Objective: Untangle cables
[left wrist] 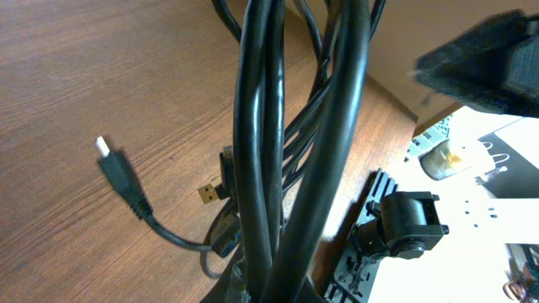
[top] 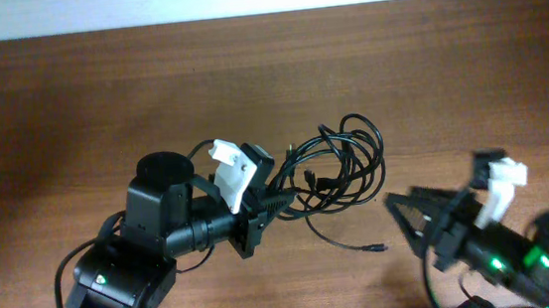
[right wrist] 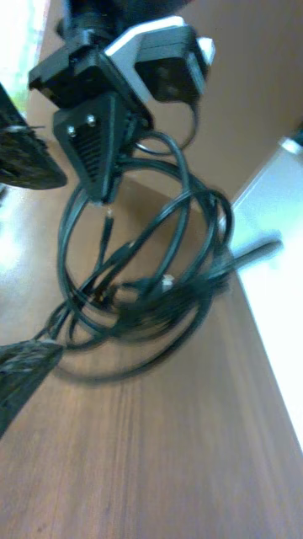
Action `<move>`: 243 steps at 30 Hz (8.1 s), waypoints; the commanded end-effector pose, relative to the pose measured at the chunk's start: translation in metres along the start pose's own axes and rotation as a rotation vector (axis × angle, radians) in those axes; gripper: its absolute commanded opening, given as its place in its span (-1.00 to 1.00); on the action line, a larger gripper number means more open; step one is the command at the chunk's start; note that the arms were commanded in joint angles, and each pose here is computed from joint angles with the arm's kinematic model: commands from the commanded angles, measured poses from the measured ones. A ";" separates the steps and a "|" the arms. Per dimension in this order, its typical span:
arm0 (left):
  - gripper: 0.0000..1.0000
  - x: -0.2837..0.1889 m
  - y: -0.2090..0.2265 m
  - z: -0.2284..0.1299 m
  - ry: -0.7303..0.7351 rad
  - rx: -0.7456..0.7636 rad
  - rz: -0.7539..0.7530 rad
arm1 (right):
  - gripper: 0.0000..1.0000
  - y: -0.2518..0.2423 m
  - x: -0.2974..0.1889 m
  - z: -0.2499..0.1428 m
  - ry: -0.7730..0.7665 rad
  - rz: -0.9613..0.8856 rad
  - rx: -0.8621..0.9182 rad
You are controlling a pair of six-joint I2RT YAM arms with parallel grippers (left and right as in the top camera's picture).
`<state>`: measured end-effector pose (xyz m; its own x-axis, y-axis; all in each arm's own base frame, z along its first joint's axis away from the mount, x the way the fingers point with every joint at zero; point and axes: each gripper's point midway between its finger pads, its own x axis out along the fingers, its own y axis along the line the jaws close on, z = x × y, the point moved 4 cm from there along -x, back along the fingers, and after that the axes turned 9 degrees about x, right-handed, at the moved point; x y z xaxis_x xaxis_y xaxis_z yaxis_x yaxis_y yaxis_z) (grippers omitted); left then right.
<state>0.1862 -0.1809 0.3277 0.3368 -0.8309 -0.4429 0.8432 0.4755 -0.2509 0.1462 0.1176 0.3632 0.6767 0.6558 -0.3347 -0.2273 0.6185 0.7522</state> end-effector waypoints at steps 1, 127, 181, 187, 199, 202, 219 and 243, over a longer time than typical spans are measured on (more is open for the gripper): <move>-1.00 -0.002 -0.006 0.005 -0.020 0.025 -0.035 | 0.13 0.002 0.039 -0.014 0.201 0.034 -0.086; -1.00 0.009 -0.012 0.030 -0.132 0.448 -0.065 | 0.29 0.001 0.090 0.040 0.447 0.016 0.939; 0.98 0.151 0.012 -0.023 0.010 0.362 -0.526 | -0.92 0.009 0.024 0.104 -0.074 0.028 -0.034; -0.05 0.162 0.004 -0.022 0.013 0.417 -0.496 | -0.92 0.007 0.029 0.109 -0.085 0.027 0.029; -1.00 0.153 0.028 -0.013 0.025 0.331 -0.366 | -0.92 -0.001 0.028 0.115 -0.134 -0.034 0.063; -1.00 0.105 0.035 0.015 -0.093 0.273 -0.394 | -0.38 -0.047 0.021 0.114 -0.213 -0.326 0.141; -1.00 -0.043 0.023 0.144 -0.672 0.196 0.001 | 0.92 -0.004 0.108 0.011 0.474 0.142 -0.467; -1.00 -0.059 0.060 0.136 -0.709 -0.236 0.149 | 0.43 -0.039 0.233 0.021 0.345 -0.112 -0.436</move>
<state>0.2895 -0.1471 0.4365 0.7078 -0.6998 0.0965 0.6580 0.6036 -0.4502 0.3026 0.2379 0.2790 0.3613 0.7091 -0.6055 -0.6068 0.6719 0.4248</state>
